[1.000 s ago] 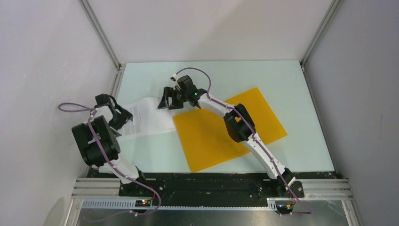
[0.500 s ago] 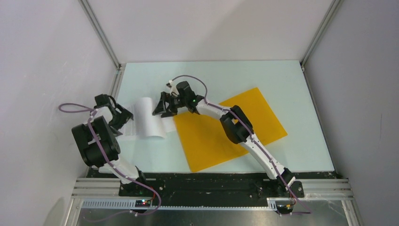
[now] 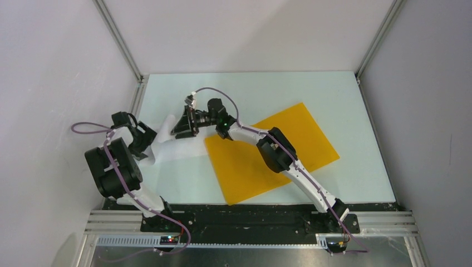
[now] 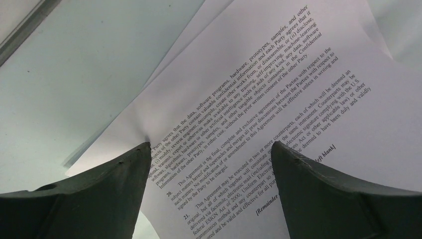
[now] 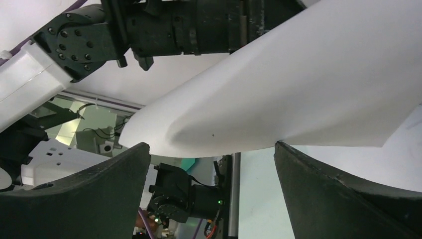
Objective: Put the files into the folder
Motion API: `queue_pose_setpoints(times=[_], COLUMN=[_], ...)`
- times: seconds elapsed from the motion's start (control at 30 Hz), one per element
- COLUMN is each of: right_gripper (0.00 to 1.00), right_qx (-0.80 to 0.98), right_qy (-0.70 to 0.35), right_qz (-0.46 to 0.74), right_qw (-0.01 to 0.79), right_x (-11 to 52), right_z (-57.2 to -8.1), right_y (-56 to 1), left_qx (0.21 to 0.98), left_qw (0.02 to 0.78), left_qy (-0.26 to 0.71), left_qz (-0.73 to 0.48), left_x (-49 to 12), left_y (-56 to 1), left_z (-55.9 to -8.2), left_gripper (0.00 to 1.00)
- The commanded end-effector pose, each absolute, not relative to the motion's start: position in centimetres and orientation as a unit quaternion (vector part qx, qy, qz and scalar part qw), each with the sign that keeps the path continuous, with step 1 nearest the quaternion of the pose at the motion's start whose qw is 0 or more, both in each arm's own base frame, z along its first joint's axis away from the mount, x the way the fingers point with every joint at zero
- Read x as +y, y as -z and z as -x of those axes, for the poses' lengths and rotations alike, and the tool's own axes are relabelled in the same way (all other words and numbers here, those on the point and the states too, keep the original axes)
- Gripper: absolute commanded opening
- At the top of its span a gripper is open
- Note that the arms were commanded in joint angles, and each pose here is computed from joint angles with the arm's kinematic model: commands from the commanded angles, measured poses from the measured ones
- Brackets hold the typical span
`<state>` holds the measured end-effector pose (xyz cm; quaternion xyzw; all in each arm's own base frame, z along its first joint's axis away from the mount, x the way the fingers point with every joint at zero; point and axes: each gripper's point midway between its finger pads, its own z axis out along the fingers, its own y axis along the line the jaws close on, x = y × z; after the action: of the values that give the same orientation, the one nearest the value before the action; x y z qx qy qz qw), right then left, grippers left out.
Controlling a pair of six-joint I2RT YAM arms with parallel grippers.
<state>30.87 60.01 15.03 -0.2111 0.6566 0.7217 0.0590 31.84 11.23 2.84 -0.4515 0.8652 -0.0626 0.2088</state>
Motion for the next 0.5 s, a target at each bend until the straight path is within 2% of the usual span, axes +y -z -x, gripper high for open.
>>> queue_pose_setpoints(times=[0.0, 0.1, 0.23, 0.3, 0.47], right_gripper=[0.98, 0.96, 0.97, 0.99, 0.99], right_qx=[0.658, 0.722, 0.747, 0.755, 0.717], right_qy=[-0.720, -0.674, -0.654, -0.651, -0.694], right_qz=[0.194, 0.119, 0.073, 0.030, 0.017], right_qw=[0.104, 0.103, 0.095, 0.069, 0.057], right_x=[59.3, 59.3, 59.1, 58.9, 58.9], right_z=[-32.8, -34.9, -35.7, -35.8, -35.8], right_y=[-17.0, -13.0, -11.5, -11.5, -15.8], left_qx=[0.872, 0.871, 0.873, 0.874, 0.872], left_qw=[0.189, 0.188, 0.190, 0.187, 0.188], left_qy=[0.086, 0.085, 0.083, 0.085, 0.092], left_qz=[0.443, 0.445, 0.441, 0.440, 0.443], left_x=[9.7, 9.7, 9.8, 9.6, 9.3], left_y=[-2.4, -2.4, -2.4, -2.4, -2.5], left_z=[-30.8, -30.7, -30.6, -30.5, -30.5], left_gripper=[0.94, 0.94, 0.93, 0.93, 0.93])
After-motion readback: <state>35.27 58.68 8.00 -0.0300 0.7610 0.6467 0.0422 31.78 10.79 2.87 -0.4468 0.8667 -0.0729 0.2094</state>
